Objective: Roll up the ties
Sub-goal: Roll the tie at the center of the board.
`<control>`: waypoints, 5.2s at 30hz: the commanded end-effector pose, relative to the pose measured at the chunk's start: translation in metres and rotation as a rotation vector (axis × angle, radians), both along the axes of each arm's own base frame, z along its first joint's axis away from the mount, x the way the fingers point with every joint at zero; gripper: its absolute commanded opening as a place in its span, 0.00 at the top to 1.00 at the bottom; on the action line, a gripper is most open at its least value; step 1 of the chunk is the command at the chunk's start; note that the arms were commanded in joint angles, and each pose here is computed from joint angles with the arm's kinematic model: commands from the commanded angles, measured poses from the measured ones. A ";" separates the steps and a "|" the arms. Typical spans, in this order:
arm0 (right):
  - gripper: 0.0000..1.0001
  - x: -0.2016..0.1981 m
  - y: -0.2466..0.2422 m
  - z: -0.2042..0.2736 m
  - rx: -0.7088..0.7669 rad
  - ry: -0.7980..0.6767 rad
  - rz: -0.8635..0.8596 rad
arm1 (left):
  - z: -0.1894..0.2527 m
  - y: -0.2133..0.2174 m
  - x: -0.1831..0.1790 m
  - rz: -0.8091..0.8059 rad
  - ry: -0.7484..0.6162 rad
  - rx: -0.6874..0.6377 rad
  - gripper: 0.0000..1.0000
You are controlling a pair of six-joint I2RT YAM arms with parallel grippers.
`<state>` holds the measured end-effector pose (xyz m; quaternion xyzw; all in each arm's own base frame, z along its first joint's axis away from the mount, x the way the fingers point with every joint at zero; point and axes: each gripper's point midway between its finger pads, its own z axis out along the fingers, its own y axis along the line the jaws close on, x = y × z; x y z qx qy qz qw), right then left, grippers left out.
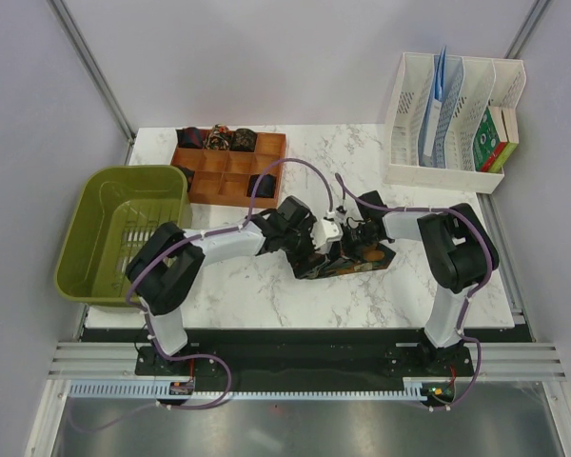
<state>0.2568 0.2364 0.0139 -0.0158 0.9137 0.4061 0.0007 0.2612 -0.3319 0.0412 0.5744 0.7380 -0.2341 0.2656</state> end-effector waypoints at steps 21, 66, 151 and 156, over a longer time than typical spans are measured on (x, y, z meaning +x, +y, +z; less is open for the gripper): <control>1.00 0.002 -0.010 0.004 -0.101 -0.010 -0.024 | -0.045 0.006 -0.005 -0.121 -0.182 0.238 0.50; 1.00 -0.007 -0.008 -0.041 -0.153 0.094 -0.024 | 0.052 -0.036 -0.002 -0.117 -0.118 -0.101 0.45; 0.56 0.024 -0.042 0.033 0.129 -0.012 -0.049 | -0.087 0.049 -0.080 -0.520 0.222 0.530 0.69; 0.57 0.006 -0.048 0.003 0.044 0.045 -0.067 | -0.084 0.053 -0.081 -0.516 0.244 0.512 0.69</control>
